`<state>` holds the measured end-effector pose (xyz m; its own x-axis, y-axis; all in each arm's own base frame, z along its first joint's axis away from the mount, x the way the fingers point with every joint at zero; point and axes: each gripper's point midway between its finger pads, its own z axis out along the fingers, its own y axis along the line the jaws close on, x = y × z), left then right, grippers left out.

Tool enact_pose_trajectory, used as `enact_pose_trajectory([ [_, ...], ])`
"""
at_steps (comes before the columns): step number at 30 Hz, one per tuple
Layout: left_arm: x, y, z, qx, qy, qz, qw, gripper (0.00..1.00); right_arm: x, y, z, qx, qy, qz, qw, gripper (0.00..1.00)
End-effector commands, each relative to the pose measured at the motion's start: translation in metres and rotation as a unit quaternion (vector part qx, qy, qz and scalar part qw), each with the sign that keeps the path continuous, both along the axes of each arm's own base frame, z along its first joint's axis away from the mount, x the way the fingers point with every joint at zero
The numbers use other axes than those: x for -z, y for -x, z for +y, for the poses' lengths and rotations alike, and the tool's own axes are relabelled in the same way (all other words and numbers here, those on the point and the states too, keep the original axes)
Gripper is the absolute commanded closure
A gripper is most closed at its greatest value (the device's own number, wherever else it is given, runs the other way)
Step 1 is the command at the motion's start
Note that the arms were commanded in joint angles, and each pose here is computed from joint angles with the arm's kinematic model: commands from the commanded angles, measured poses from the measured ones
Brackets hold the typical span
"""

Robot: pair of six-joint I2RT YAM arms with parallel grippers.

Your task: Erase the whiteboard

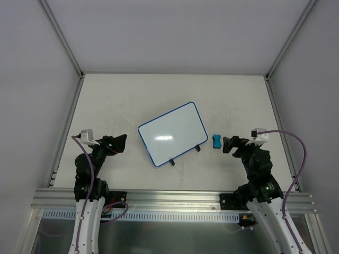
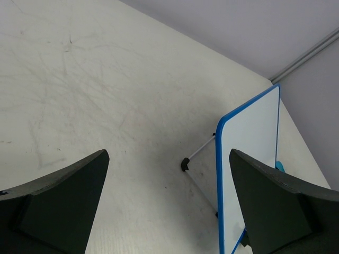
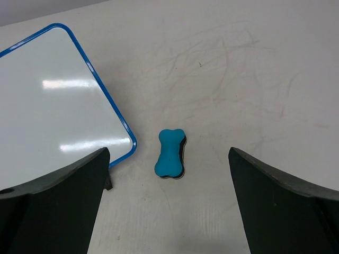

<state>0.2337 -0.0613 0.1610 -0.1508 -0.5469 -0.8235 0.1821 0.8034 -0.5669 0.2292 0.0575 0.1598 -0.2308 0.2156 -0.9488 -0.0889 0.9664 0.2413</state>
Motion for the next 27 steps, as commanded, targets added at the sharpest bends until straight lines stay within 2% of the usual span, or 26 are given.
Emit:
enact_pose_trajectory([
  [1, -0.016, 0.002, 0.001, 0.002, -0.018, -0.031, 0.999, 0.01, -0.024, -0.004, -0.010, 0.024, 0.000, -0.064, 0.998, 0.01],
  [9, -0.006, 0.003, -0.004, 0.019, -0.036, -0.029, 0.999, 0.01, -0.036, 0.003, -0.011, 0.020, -0.013, -0.109, 0.994, 0.01],
  [13, -0.011, 0.005, -0.004, 0.021, -0.038, -0.042, 0.998, 0.01, -0.032, 0.001, -0.011, 0.021, -0.008, -0.090, 0.996, 0.01],
  [27, -0.011, 0.005, -0.006, 0.024, -0.037, -0.040, 0.998, 0.01, -0.031, 0.000, -0.011, 0.022, -0.007, -0.086, 0.996, 0.01],
])
